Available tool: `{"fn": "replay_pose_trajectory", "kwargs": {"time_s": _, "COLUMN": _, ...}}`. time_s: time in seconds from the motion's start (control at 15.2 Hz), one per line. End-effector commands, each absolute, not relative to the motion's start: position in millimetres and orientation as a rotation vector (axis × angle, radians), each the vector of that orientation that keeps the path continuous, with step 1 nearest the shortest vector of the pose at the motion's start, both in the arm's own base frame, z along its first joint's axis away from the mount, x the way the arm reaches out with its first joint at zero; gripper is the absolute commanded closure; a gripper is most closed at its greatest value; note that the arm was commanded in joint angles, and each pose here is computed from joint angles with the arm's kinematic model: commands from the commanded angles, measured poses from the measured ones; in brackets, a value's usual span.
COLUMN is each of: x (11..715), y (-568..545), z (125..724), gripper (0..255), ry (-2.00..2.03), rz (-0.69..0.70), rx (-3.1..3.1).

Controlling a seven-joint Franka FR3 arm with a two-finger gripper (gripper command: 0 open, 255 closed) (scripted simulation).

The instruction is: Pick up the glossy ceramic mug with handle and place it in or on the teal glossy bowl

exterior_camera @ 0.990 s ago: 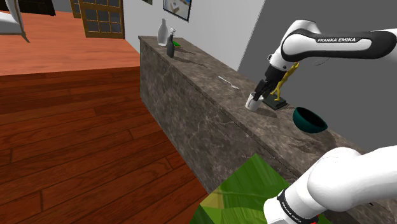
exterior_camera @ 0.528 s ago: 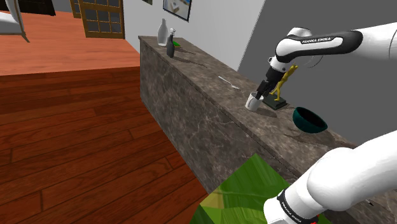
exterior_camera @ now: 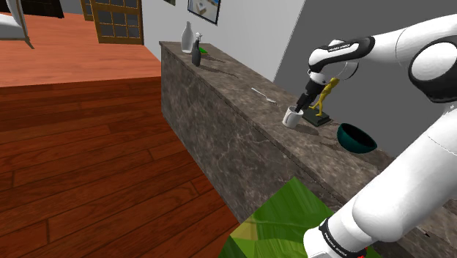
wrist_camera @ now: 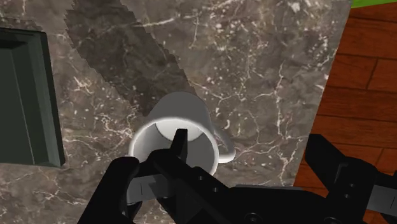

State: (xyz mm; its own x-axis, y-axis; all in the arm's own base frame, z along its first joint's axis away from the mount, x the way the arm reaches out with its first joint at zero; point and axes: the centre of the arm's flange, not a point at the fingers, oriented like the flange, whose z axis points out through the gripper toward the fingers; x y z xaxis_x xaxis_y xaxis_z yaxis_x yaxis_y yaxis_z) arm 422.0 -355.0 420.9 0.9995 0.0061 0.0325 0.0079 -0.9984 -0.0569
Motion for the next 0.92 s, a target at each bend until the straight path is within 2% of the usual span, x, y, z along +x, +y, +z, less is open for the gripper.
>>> {"fn": "replay_pose_trajectory", "kwargs": {"time_s": 0.0, "x": 430.1, "y": -378.1, "z": 413.8, "gripper": 0, "ry": -0.027, "rz": -0.054, "rx": -3.086}}
{"fn": "replay_pose_trajectory", "kwargs": {"time_s": 0.4, "x": 456.0, "y": -447.7, "z": 389.3, "gripper": 0, "ry": -0.064, "rz": -0.064, "rx": -3.091}}
{"fn": "replay_pose_trajectory", "kwargs": {"time_s": 0.86, "x": 459.3, "y": -451.3, "z": 355.9, "gripper": 0, "ry": -0.067, "rz": -0.065, "rx": -3.091}}
